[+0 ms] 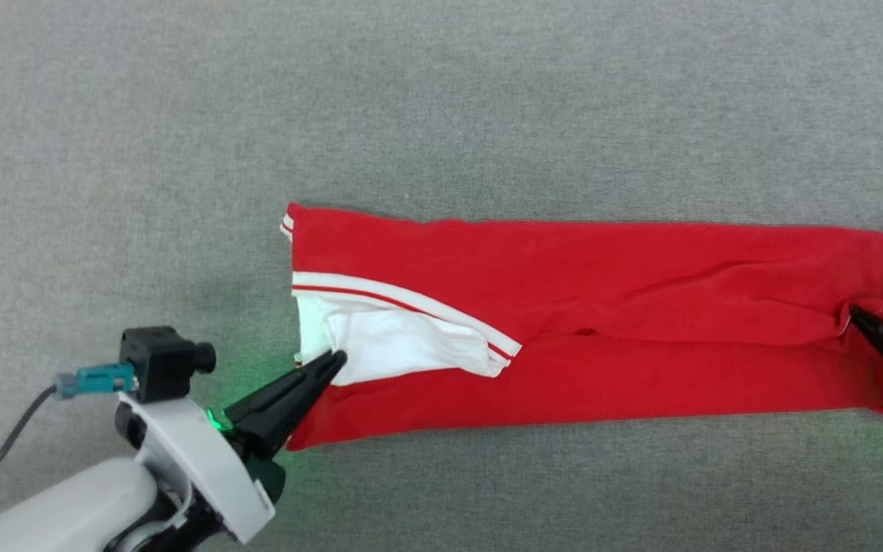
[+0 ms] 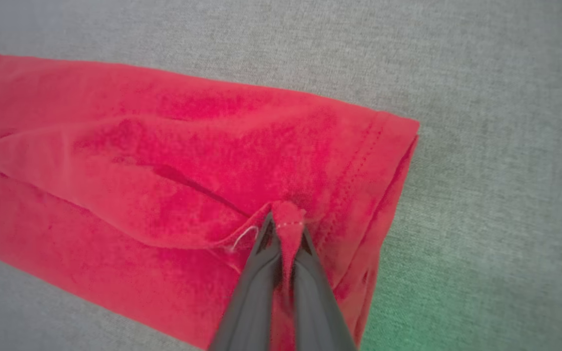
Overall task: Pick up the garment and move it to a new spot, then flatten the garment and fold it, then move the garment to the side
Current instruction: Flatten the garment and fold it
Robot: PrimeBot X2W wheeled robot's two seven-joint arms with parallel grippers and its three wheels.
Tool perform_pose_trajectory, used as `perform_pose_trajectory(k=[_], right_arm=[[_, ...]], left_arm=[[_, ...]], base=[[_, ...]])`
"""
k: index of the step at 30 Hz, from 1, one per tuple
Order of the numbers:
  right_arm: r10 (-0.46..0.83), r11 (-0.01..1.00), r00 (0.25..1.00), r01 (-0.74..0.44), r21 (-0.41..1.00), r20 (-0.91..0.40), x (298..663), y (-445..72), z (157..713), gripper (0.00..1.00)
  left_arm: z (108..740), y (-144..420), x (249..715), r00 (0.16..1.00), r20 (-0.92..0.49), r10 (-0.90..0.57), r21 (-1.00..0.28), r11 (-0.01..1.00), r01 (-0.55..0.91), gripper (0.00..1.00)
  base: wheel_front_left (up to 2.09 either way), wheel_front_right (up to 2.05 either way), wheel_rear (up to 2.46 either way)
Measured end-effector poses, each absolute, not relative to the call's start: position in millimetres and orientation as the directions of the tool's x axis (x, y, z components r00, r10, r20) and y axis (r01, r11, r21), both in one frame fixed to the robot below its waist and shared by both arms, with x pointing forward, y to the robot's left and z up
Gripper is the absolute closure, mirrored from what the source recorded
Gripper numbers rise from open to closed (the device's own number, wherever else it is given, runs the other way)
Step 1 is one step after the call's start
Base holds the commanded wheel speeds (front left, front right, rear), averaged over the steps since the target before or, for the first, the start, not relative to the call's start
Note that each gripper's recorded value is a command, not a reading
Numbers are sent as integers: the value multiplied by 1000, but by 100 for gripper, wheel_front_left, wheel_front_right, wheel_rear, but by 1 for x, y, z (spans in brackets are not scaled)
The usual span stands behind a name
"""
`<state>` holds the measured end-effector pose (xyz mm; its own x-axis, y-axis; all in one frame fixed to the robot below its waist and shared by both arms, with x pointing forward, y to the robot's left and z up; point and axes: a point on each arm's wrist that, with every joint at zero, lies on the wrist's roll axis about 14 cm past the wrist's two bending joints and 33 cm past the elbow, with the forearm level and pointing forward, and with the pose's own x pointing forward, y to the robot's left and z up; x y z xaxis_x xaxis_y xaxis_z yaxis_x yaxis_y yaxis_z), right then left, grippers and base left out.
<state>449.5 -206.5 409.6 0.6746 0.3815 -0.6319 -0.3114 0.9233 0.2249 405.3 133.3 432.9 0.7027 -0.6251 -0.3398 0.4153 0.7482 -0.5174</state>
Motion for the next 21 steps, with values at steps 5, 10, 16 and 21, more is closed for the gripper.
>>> perform_pose_trajectory(k=[5,10,16,21], right_arm=[[366,930,673,-297,218,-643,453,-204,396,100],[364,931,681,-291,221,-636,457,-202,393,100],[363,931,688,-288,223,-628,454,-200,397,48],[381,924,706,-283,256,-597,451,-196,413,0]], left_arm=[[417,134,410,711,-355,-608,-527,758,385,100],[403,133,406,702,-382,-602,-517,768,377,85],[406,133,408,713,-372,-594,-508,774,379,5],[420,137,408,752,-342,-564,-497,787,365,0]], base=[[0,0,0],[0,0,0],[0,0,0],[0,0,0]])
